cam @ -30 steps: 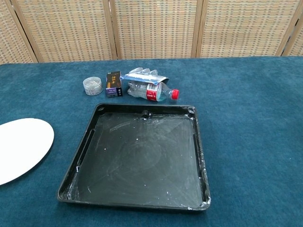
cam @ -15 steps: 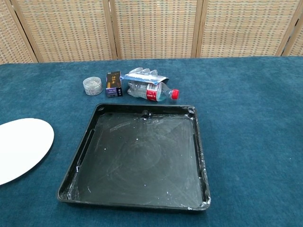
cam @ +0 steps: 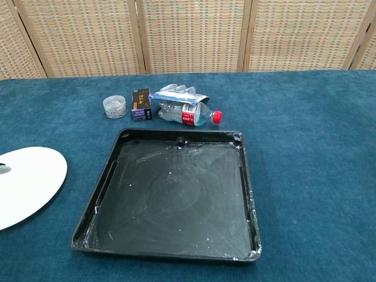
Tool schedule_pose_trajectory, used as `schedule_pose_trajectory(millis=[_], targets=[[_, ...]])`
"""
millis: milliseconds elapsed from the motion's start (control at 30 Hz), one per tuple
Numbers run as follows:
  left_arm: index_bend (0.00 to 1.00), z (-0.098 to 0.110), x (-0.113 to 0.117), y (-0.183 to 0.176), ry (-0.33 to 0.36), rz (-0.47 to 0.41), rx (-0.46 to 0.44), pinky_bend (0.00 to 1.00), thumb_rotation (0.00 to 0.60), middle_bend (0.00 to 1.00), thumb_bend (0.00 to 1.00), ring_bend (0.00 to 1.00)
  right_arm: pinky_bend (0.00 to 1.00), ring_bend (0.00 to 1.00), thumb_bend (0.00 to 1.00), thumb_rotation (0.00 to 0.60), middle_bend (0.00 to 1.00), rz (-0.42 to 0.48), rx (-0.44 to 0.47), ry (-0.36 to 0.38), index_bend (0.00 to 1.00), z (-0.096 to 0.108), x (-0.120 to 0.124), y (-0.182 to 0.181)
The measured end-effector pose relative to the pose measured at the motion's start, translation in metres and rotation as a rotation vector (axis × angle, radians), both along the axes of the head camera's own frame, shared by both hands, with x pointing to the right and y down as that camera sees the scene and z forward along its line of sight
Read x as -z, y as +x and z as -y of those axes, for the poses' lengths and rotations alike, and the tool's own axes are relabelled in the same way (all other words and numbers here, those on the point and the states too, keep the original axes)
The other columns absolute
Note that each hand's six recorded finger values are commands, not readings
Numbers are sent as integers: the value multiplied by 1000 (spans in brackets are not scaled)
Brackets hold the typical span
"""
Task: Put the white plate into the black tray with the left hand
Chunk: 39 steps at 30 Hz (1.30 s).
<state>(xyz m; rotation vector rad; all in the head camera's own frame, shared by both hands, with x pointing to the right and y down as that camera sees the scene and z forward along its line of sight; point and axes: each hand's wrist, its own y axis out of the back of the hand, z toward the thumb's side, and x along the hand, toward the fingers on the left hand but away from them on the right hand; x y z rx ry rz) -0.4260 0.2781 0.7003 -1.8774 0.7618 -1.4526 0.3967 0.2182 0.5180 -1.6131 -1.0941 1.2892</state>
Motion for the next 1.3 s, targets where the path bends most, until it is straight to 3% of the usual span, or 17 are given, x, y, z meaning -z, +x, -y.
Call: schedule_pose_trajectory(millis=[933, 1300], targets=[[198, 7, 0, -8, 8, 20, 15, 0, 600, 0, 272, 0, 0, 0, 0, 600, 0, 6, -5, -8, 0, 1, 0, 1], [272, 24, 4, -6, 40, 10, 25, 0, 600, 0, 312, 0, 0, 0, 0, 600, 0, 9, -5, -12, 0, 1, -1, 1]])
